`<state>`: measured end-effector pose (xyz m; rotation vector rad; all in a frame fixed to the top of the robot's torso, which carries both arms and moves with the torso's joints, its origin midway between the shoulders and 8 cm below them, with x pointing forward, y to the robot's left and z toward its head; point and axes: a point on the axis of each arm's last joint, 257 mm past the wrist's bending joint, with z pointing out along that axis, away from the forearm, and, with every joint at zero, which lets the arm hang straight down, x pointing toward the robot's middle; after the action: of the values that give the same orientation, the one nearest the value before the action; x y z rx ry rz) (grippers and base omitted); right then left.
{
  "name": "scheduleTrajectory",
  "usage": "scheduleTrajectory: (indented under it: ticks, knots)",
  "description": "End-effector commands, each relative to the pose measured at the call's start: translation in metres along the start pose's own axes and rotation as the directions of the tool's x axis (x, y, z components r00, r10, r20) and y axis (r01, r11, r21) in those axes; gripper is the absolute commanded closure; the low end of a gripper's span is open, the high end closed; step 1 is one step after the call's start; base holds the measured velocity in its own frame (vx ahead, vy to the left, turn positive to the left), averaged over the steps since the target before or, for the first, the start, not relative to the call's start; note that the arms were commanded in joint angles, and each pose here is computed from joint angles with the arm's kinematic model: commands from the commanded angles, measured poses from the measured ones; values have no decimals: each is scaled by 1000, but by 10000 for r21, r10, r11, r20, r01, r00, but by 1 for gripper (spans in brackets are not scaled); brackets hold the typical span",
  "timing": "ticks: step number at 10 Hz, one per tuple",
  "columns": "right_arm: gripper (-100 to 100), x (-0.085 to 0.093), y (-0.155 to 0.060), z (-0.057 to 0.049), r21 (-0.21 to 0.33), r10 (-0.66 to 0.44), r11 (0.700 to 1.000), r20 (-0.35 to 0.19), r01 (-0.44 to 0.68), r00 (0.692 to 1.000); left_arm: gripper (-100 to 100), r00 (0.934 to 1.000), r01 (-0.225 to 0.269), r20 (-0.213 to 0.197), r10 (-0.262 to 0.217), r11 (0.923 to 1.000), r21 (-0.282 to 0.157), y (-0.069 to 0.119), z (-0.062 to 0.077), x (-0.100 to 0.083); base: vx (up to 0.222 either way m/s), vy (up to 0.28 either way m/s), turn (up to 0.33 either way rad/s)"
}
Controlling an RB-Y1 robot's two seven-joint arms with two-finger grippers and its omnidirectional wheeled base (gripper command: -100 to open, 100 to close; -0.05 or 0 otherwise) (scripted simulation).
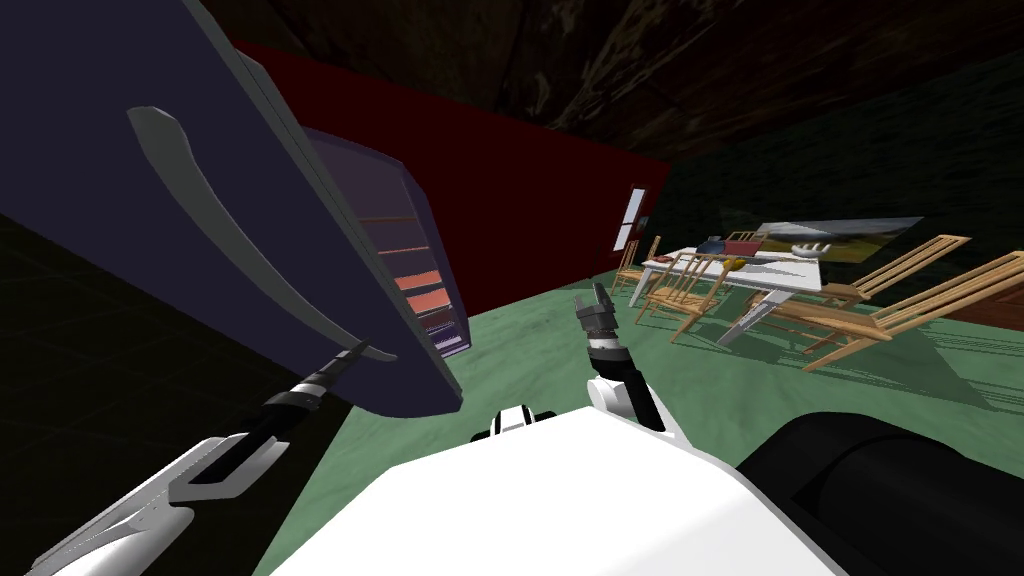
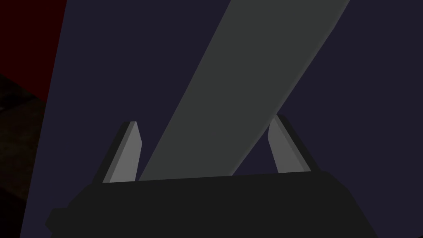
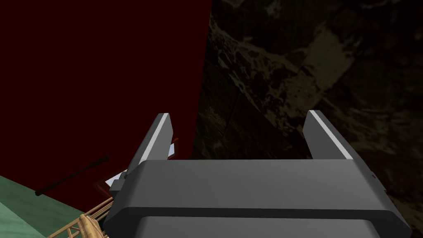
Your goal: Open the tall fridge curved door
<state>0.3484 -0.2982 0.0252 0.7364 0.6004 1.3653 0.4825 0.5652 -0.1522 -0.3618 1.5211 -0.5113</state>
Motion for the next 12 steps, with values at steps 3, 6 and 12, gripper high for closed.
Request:
scheduleTrajectory:
  ticks: [3,6,12]
  knots:
    - [0,0,0,0,1,0,10000,0,0,10000,100,9989,92,-462,-48,9955,943,-29,-5,11,-203,196,35]
    - [0,0,0,0,1,-1,10000,0,1,10000,100,9925,354,-1214,-110,9791,2005,-63,-14,33,-211,241,42]
    - [0,0,0,0,2,-2,10000,1,2,10000,100,9817,442,-1901,138,9539,2970,-93,-26,55,-106,200,29]
